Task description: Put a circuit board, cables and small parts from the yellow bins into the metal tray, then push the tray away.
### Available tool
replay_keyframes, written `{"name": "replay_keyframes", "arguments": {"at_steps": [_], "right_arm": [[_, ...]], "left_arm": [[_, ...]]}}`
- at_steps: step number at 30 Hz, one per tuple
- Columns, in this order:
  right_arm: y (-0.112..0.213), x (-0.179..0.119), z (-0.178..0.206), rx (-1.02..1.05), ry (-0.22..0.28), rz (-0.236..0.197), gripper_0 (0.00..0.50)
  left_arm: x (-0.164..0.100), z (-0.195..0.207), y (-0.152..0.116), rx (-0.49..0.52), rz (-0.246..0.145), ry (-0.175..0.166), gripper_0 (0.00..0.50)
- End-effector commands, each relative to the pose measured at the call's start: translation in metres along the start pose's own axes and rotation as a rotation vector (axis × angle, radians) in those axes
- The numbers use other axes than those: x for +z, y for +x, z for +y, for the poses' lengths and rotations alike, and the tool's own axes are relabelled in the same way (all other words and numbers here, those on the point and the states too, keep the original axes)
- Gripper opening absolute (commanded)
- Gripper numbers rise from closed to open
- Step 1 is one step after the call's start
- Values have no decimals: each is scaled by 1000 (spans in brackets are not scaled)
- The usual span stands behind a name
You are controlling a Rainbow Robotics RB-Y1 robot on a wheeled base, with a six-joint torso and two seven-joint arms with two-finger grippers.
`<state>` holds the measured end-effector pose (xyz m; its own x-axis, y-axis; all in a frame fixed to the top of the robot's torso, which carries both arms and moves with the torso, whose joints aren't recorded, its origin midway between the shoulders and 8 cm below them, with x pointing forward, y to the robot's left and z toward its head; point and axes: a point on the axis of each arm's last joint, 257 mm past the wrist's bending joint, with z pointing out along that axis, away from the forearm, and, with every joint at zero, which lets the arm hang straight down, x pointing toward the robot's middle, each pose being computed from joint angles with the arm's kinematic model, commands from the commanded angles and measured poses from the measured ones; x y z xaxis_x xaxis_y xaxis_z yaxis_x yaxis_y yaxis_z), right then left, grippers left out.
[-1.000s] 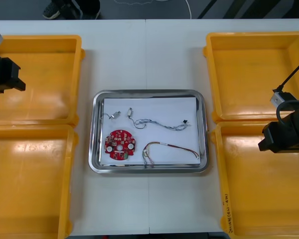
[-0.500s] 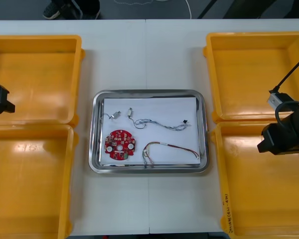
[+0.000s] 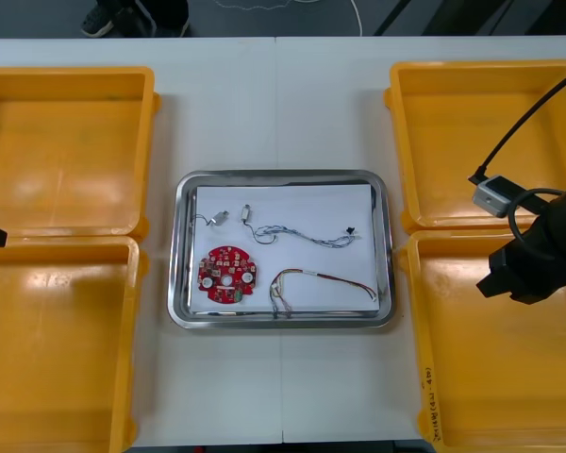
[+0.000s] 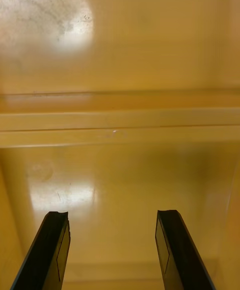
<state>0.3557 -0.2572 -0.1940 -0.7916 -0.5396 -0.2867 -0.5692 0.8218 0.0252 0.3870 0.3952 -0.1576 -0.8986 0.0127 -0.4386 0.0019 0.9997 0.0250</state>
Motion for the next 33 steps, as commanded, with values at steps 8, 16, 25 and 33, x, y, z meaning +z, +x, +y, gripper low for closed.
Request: {"name": "replay_keyframes", "arguments": {"at_steps": [8, 16, 25, 33], "right_arm": [[-41, -12, 38, -414, 42, -2, 500], [-60, -3, 79, -631, -3, -15, 500], [-82, 7, 126, -802, -21, -29, 500], [-97, 20, 161, -931, 14, -31, 500]], "left_arm": [[-3, 15, 26, 92, 36, -30, 500], [7, 9, 42, 100, 57, -12, 500], [10, 4, 49, 111, 52, -6, 500], [10, 4, 49, 117, 53, -4, 500]]}}
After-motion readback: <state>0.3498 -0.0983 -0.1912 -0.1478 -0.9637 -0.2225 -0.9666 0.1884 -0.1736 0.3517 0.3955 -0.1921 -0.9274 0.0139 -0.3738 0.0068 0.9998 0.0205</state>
